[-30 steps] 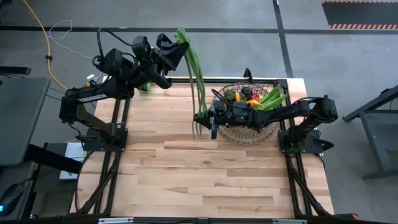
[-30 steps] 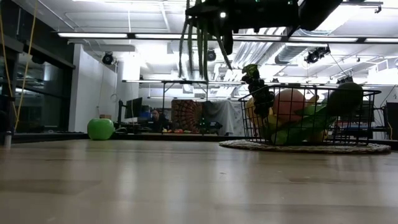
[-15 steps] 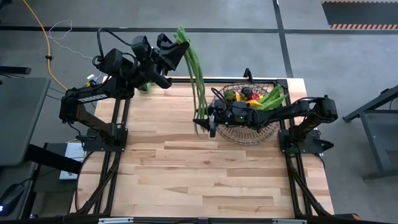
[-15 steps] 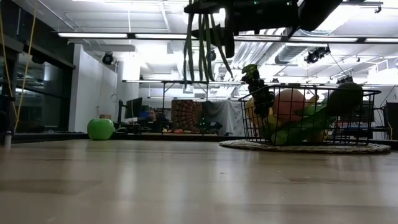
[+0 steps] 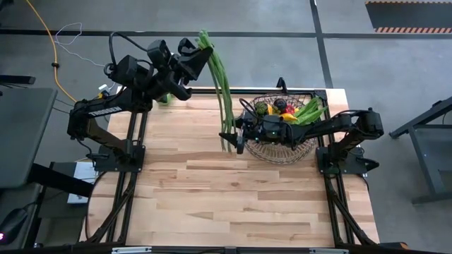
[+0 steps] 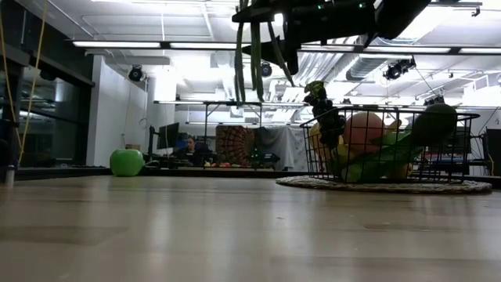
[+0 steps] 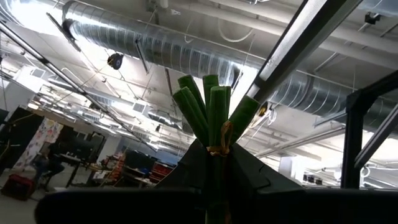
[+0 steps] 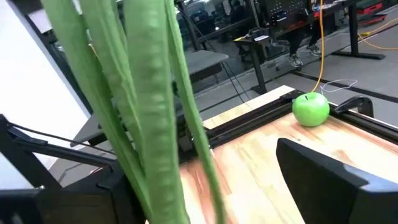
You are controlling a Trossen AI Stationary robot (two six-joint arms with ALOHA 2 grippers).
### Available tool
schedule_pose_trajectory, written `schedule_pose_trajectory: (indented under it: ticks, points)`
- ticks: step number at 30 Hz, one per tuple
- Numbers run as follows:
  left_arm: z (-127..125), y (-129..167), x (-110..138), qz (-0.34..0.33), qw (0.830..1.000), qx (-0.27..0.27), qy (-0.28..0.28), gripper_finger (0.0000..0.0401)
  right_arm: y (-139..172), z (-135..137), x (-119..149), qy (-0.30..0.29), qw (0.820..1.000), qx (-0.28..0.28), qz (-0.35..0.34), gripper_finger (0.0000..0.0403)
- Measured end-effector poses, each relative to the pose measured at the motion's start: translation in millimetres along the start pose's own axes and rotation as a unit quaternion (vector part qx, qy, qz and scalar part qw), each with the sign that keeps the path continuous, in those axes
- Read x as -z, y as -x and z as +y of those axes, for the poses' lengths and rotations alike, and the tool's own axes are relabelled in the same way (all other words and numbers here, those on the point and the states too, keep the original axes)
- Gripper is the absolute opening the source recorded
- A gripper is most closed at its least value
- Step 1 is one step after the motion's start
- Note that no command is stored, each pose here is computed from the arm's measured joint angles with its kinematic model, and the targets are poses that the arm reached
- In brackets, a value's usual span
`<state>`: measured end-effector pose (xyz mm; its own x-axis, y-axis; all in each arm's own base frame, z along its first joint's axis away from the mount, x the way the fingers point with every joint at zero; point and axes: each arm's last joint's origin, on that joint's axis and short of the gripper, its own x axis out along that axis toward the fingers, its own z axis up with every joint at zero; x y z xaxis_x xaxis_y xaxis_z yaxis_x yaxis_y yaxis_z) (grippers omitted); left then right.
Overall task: Build produce basket
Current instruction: Put the green string beans into the wire basket
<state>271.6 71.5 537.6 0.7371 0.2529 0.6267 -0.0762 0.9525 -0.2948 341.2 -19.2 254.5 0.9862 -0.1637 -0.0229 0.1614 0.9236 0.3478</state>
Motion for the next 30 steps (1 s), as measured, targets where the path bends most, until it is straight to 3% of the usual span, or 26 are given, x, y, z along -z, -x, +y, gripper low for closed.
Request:
schedule_pose_trajectory:
  ticks: [12, 24, 27, 30]
  points:
    - [3.1, -9.2, 18.5, -0.011, 1.000, 0.021, 0.016, 0.0019, 0.1, 2.2, -3.0, -0.004, 1.000, -0.019, -0.013, 0.0226]
    - [6.9, -10.3, 19.9, -0.012, 1.000, 0.018, 0.013, 0.0019, 0.2, 3.8, -2.5, 0.007, 0.999, -0.043, -0.005, 0.0209]
    - [7.0, -10.3, 20.0, -0.011, 1.000, 0.017, 0.012, 0.0019, 0.2, 3.5, -2.4, 0.008, 0.999, -0.038, -0.005, 0.0172]
    - [6.9, -10.3, 20.0, -0.011, 1.000, 0.017, 0.013, 0.0019, 0.1, 3.3, -2.1, 0.008, 0.999, -0.038, -0.004, 0.0094]
